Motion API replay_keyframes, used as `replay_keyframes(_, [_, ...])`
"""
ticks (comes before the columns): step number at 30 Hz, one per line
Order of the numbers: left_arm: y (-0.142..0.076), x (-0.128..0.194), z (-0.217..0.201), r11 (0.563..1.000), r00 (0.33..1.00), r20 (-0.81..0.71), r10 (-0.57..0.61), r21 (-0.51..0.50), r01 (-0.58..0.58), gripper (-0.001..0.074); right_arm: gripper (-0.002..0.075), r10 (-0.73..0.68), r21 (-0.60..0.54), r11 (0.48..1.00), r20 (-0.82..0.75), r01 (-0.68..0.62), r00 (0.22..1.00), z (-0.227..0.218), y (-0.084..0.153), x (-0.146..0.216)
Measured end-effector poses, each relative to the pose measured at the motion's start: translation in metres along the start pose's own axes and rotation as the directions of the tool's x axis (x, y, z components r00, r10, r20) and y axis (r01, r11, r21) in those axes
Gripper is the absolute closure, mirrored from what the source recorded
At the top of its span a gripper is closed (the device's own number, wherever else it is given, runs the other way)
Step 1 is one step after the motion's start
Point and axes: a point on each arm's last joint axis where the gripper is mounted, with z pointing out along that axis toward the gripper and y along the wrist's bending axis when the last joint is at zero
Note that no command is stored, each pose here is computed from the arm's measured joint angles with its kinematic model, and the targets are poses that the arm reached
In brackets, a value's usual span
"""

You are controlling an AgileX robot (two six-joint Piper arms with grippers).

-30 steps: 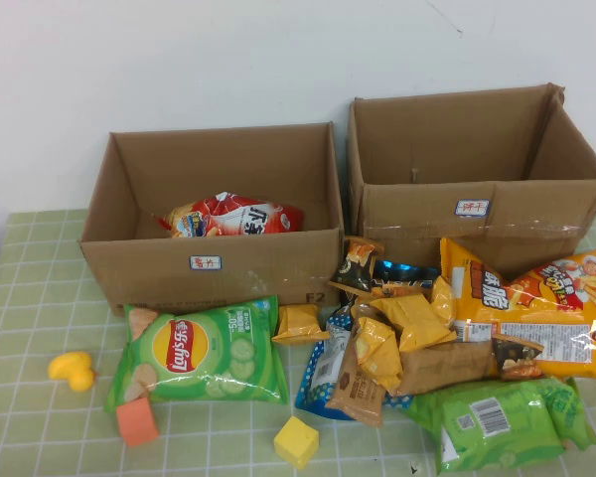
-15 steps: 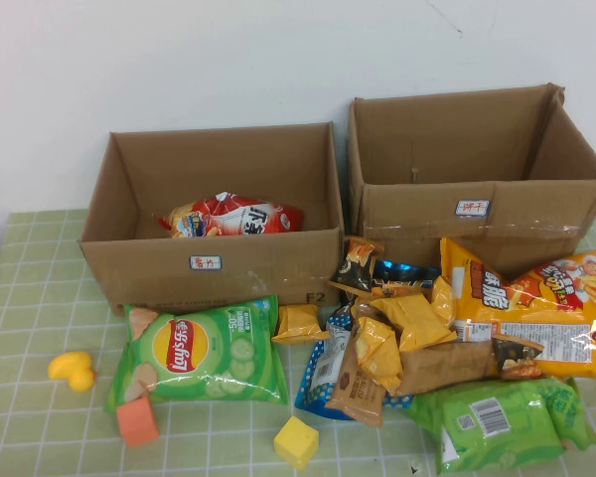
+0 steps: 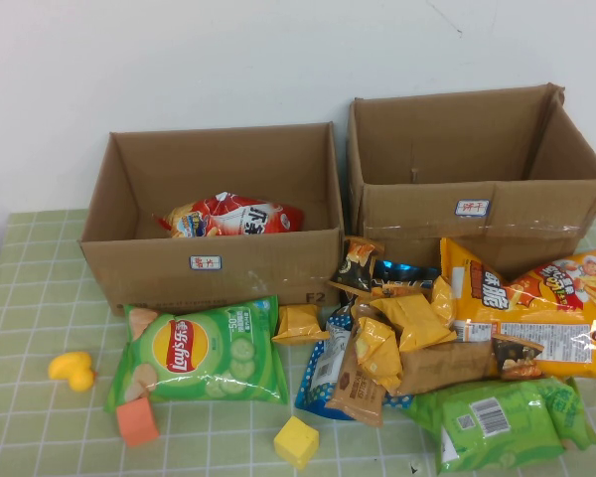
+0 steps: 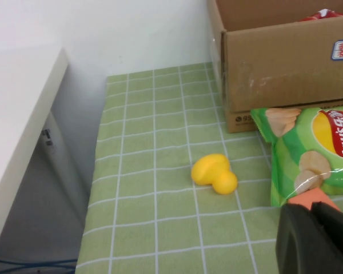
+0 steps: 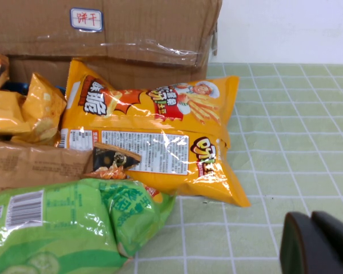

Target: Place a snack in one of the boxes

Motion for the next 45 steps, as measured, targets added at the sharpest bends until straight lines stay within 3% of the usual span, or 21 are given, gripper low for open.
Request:
replay_keyframes(23, [0.0,0.0,0.0,1.0,1.0,0.004,0.002,0.006,-0.002,0.0737,0.0728,0.029,-0.013,0.999,0.0,-0.029,1.0,0.0,0.001,0.0])
replay_keyframes(27, [0.0,0.0,0.0,1.0,1.0,0.004,0.004,0.006,-0.004,0.0737,0.0728,0.144,-0.054,0.988,-0.003,-0.144,0.99,0.0,0.005,0.0])
replay_keyframes(30, [0.0,0.0,0.0,1.0,1.0,0.004,0.004,0.006,-0.004,0.0737,0.0728,0.374,-0.135,0.917,-0.031,-0.374,0.927,-0.001,0.012,-0.002])
replay_keyframes(34, [0.0,0.0,0.0,1.0,1.0,0.004,0.004,0.006,-0.004,0.0737,0.0728,0.7,-0.243,0.664,-0.132,-0.707,0.702,-0.003,0.024,-0.006])
replay_keyframes(36, [0.0,0.0,0.0,1.0,1.0,0.004,0.004,0.006,-0.004,0.0737,0.0728,0.779,-0.274,0.55,-0.171,-0.789,0.603,-0.004,0.027,-0.009])
replay_keyframes(37, [0.0,0.0,0.0,1.0,1.0,0.004,0.004,0.006,-0.004,0.0737,0.0728,0.797,-0.283,0.519,-0.182,-0.807,0.576,-0.004,0.028,-0.01])
replay_keyframes(40, [0.0,0.0,0.0,1.0,1.0,0.004,0.004,0.006,-0.004,0.0737,0.0728,0.82,-0.294,0.481,-0.183,-0.826,0.542,-0.005,0.028,-0.012])
replay_keyframes(42, [0.0,0.0,0.0,1.0,1.0,0.004,0.004,0.006,-0.004,0.0737,0.0728,0.82,-0.302,0.488,-0.162,-0.819,0.548,-0.005,0.027,-0.014])
replay_keyframes(43, [0.0,0.0,0.0,1.0,1.0,0.004,0.004,0.006,-0.004,0.0737,0.0728,0.804,-0.31,0.518,-0.14,-0.797,0.577,-0.004,0.027,-0.014])
replay_keyframes(45, [0.0,0.0,0.0,1.0,1.0,0.004,0.004,0.006,-0.004,0.0737,0.0728,0.721,-0.328,0.631,-0.086,-0.703,0.688,-0.004,0.026,-0.015])
